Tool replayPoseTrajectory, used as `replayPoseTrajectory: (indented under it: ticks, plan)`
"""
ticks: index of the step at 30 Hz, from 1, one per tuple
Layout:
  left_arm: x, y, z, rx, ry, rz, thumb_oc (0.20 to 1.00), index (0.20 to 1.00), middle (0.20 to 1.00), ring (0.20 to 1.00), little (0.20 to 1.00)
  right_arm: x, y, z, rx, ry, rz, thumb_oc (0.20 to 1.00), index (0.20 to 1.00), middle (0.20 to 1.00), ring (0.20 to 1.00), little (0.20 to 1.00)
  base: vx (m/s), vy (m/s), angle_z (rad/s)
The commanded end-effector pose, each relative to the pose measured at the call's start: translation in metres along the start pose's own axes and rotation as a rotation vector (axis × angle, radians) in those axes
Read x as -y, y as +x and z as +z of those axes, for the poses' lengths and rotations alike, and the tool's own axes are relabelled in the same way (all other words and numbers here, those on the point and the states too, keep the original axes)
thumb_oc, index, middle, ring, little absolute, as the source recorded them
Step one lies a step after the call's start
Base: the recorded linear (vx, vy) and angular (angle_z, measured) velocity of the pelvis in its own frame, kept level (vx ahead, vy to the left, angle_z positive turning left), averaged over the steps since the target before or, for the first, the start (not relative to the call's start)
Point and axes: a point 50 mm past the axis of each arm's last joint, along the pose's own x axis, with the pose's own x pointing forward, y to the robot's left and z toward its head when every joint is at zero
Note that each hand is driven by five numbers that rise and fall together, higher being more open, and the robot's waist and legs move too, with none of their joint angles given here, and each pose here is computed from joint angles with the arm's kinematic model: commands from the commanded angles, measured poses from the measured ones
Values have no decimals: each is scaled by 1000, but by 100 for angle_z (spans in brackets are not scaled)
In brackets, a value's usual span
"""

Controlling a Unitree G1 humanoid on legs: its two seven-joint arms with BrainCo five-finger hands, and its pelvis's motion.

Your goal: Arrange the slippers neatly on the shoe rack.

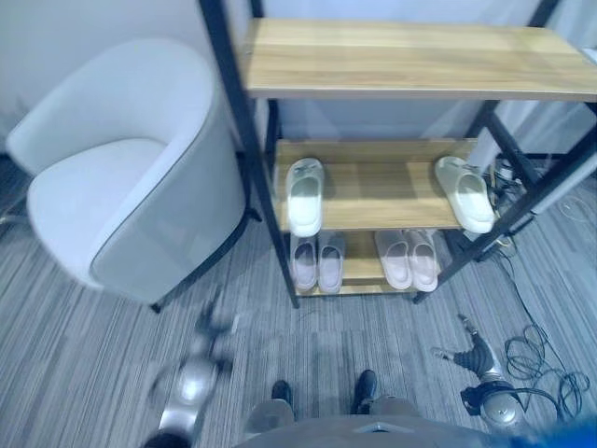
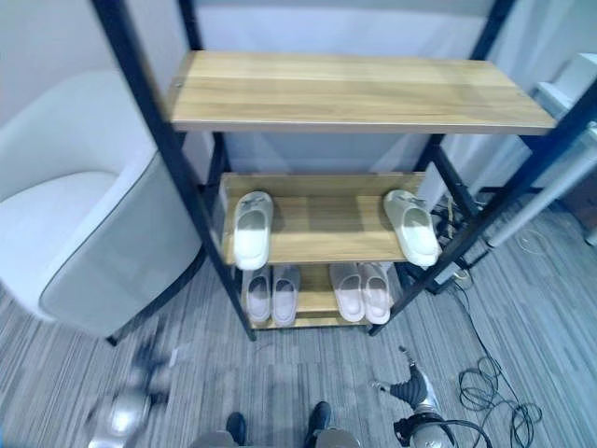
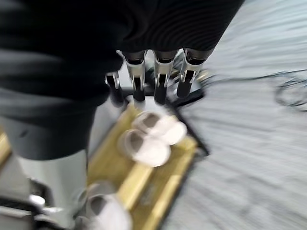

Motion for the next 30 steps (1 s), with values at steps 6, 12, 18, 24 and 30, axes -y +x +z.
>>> replayPoseTrajectory:
  ticks: [6,12,18,24,30]
  plan:
    - [-12,-92,-105,-465,289,-116,1000,1000,1000,1000,1000,26,14,6,36,-58,-86,1000,1000,1000,1000,1000,-52,77,-4]
    - [3,-114,-103,-415,350,-283,1000,1000,1000,1000,1000,10,17,8,11,17,-103,1000,1000,1000,1000,1000,-84,-71,19]
    - [14,-90,-76,-255,353,-360,1000,1000,1000,1000,1000,9,25,18,40,3,-74,1000,1000,1000,1000,1000,52,-184,-18]
    - [26,-70,-45,-72,371,-427,1000,1000,1000,1000,1000,7,26,29,106,-54,-16,1000,1000,1000,1000,1000,77,-157,1]
    - [41,-55,-12,81,306,-462,1000,1000,1000,1000,1000,5,26,32,134,-91,23,1000,1000,1000,1000,1000,57,-67,-5]
